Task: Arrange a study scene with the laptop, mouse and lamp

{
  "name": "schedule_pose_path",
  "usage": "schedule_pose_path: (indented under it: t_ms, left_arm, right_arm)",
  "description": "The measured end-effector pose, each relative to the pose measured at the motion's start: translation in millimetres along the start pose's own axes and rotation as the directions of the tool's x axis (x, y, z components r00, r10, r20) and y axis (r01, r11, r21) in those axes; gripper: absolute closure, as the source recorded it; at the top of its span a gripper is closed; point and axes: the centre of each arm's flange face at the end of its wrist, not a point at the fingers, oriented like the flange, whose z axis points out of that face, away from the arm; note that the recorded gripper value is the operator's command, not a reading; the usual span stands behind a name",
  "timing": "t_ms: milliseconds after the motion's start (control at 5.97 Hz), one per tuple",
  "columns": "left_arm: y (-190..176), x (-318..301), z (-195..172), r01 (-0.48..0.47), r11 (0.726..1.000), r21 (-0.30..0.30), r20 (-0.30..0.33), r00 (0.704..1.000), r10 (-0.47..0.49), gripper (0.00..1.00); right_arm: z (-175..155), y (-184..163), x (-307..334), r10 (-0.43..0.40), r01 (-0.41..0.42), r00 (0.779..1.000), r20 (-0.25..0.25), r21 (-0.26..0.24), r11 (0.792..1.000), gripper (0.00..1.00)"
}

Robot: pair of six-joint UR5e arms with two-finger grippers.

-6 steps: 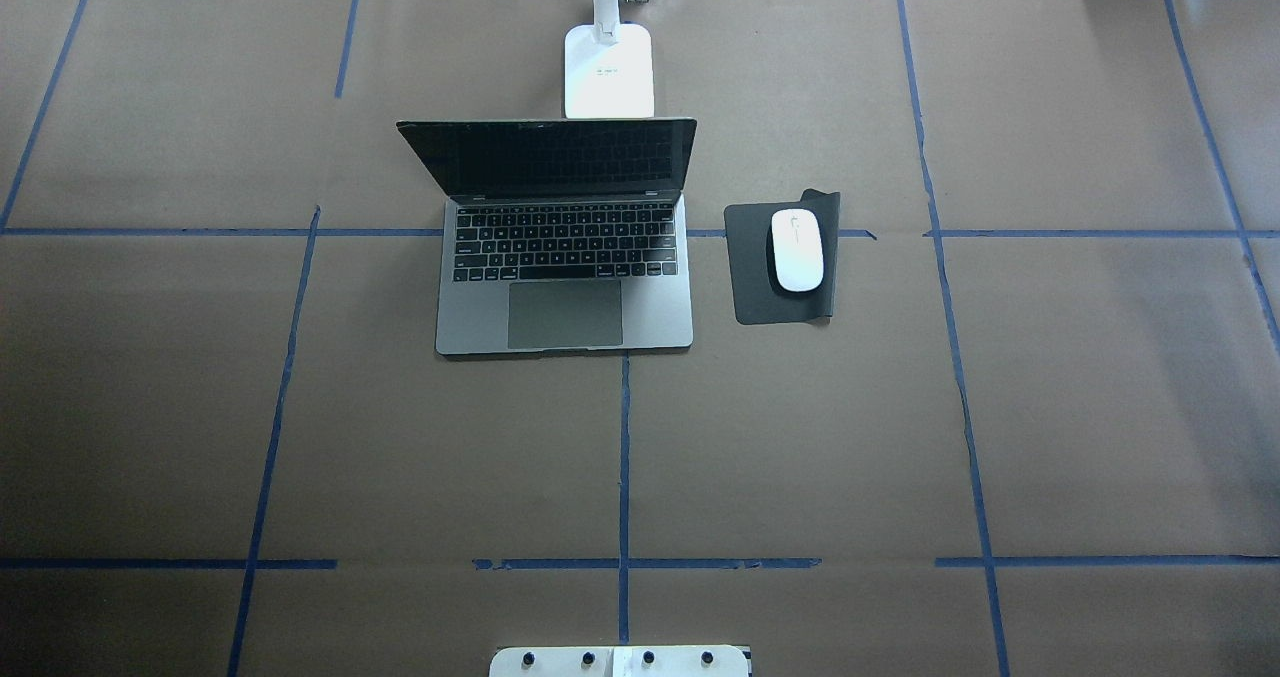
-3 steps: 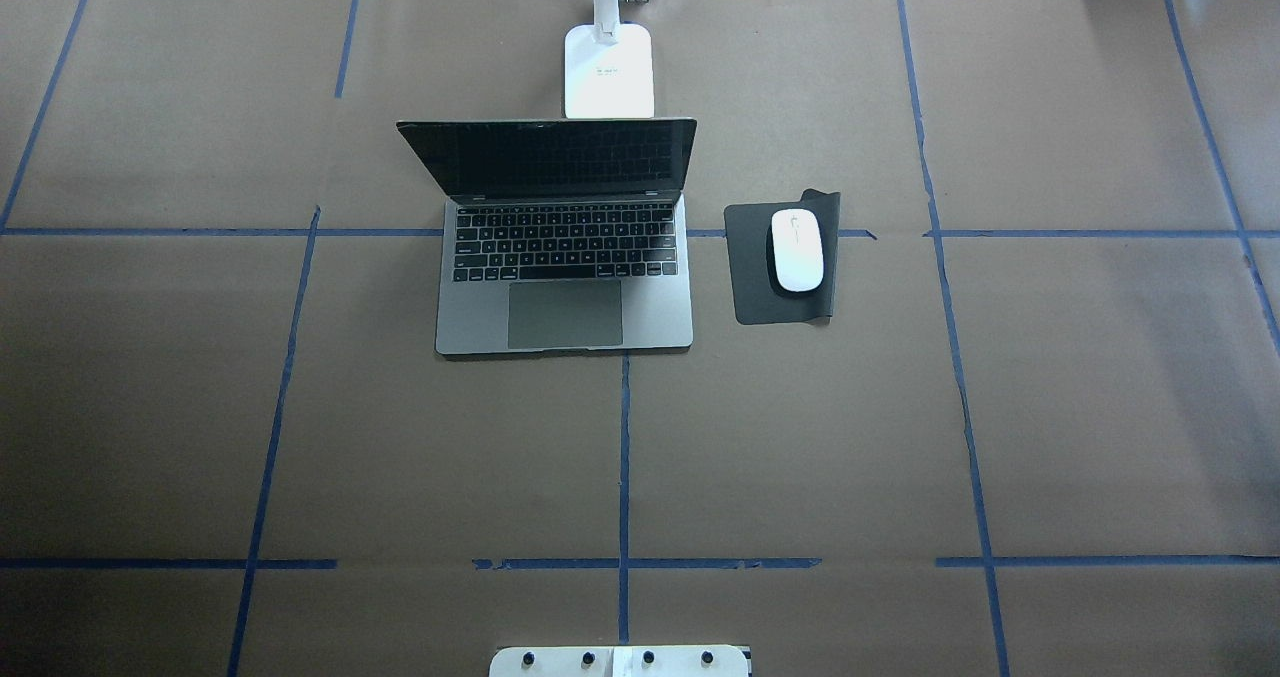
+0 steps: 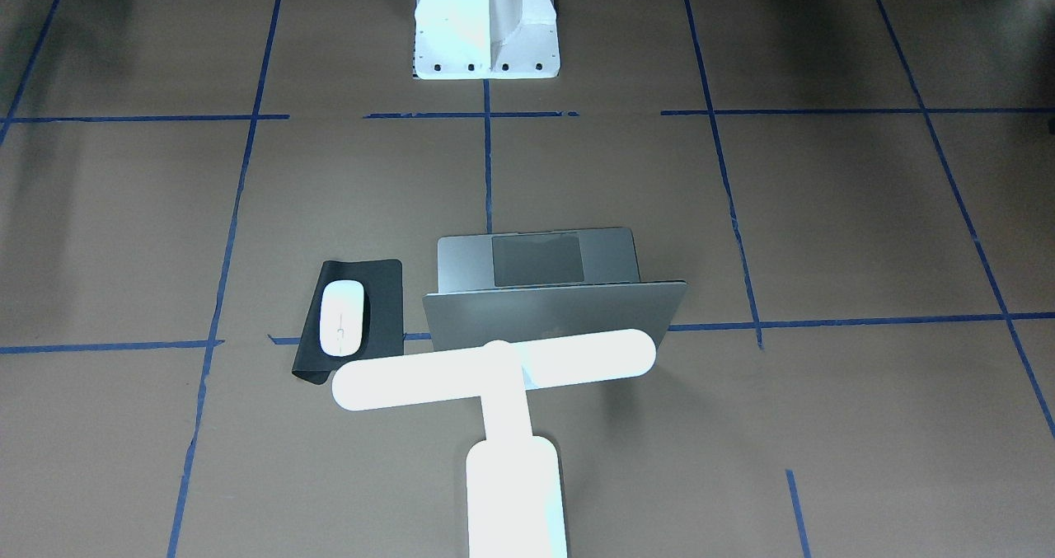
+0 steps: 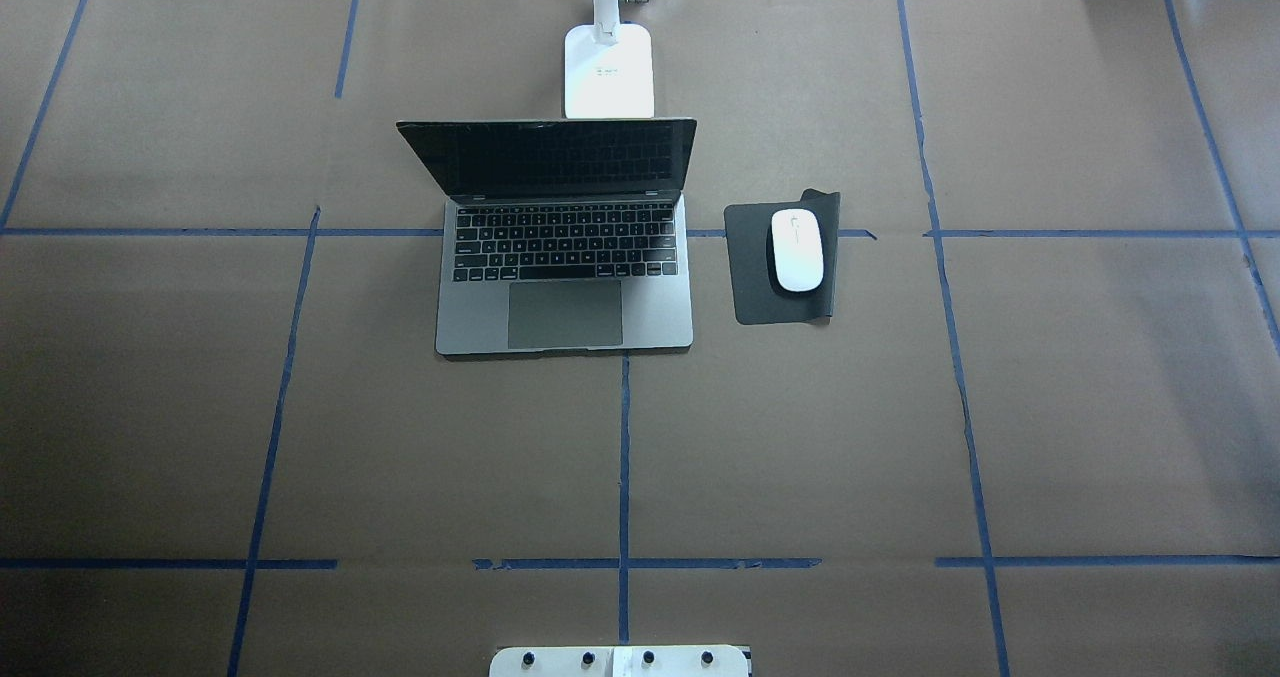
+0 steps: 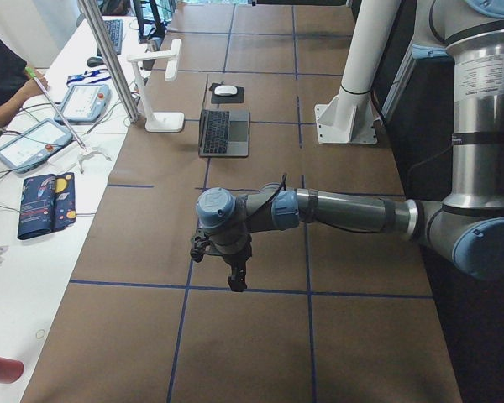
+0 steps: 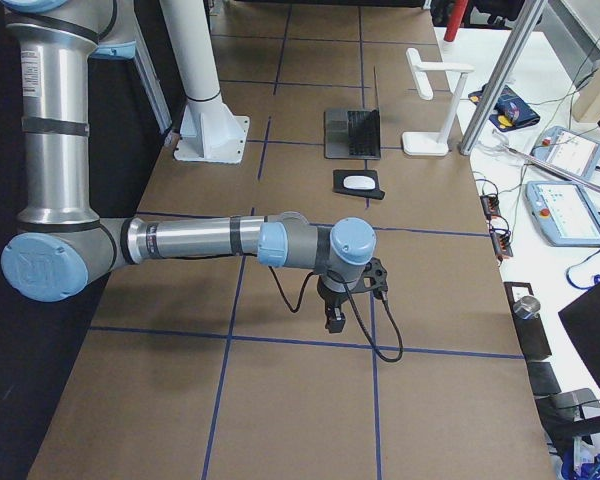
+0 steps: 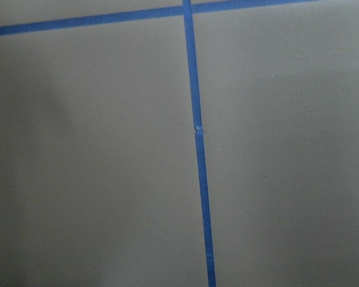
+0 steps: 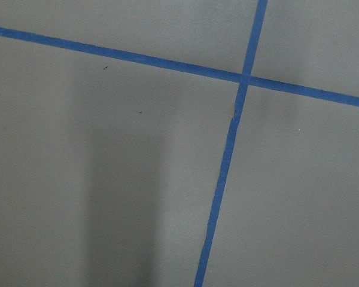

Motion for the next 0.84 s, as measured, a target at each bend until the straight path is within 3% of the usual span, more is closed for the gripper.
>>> schedule_pose_path:
  t_ms: [837]
  left_arm:
    - [2, 8, -9, -0.015, 1.0, 0.02, 0.001, 1.0, 0.015, 0.0]
  right_arm:
    - [-8, -26, -1, 0.038, -0.037, 0.999, -0.005, 0.018, 0.999, 0.0]
